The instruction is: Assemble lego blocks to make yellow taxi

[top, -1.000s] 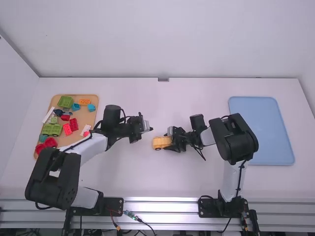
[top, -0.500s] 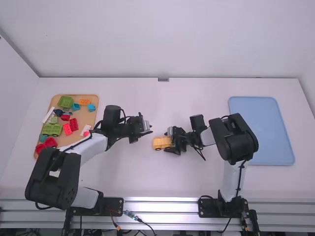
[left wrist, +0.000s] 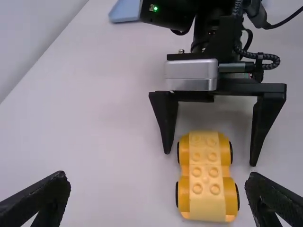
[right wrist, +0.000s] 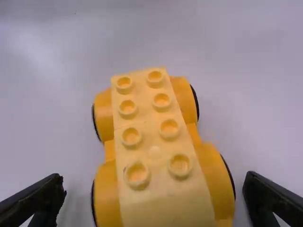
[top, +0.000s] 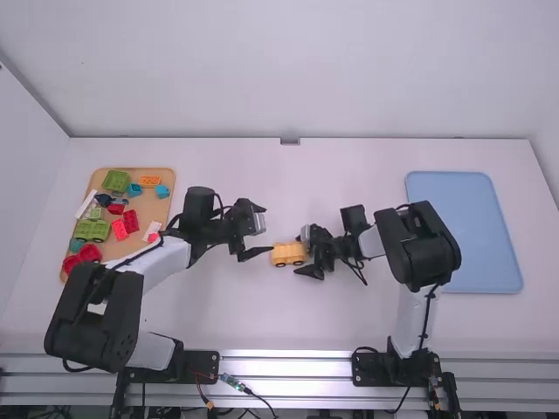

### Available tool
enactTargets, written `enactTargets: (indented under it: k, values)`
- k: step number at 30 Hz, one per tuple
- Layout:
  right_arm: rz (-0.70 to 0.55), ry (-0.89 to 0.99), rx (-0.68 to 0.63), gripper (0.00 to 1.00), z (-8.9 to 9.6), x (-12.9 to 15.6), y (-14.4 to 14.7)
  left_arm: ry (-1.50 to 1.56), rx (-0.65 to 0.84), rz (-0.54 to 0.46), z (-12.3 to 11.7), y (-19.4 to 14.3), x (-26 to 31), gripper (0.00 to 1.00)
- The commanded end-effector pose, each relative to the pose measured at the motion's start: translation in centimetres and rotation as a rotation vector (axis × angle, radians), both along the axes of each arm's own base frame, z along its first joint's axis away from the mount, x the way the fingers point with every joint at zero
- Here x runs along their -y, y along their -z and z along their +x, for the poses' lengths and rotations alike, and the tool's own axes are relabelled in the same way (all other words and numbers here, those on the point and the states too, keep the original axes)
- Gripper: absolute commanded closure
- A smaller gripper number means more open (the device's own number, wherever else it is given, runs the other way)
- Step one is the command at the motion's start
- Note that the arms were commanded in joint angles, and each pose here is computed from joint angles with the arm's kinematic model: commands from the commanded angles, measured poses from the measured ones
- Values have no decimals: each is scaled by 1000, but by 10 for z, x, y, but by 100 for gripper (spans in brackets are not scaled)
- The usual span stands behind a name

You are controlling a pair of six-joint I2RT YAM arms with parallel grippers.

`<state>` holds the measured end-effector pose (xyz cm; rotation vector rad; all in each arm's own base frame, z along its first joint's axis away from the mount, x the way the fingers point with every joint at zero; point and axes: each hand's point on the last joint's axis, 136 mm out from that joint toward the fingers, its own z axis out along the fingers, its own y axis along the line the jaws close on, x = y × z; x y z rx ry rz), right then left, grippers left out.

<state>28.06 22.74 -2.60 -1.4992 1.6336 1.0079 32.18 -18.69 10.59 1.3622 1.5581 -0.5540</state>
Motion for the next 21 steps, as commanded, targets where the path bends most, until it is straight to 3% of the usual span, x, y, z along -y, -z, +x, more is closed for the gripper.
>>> enactTargets:
  k: [1,9,14,21]
  values:
    - [-24,41,-19,1,7,12,-5,-89,-48,-20,11,-1,-8,1]
    - [-236,178,-16,1,20,44,-15,-359,-88,-53,48,-8,-30,1]
    - [-379,442,-20,1,52,71,-29,-555,-170,-74,73,-15,-61,1]
    - [-408,661,28,1,82,92,-53,-892,-322,-89,107,-36,-129,1]
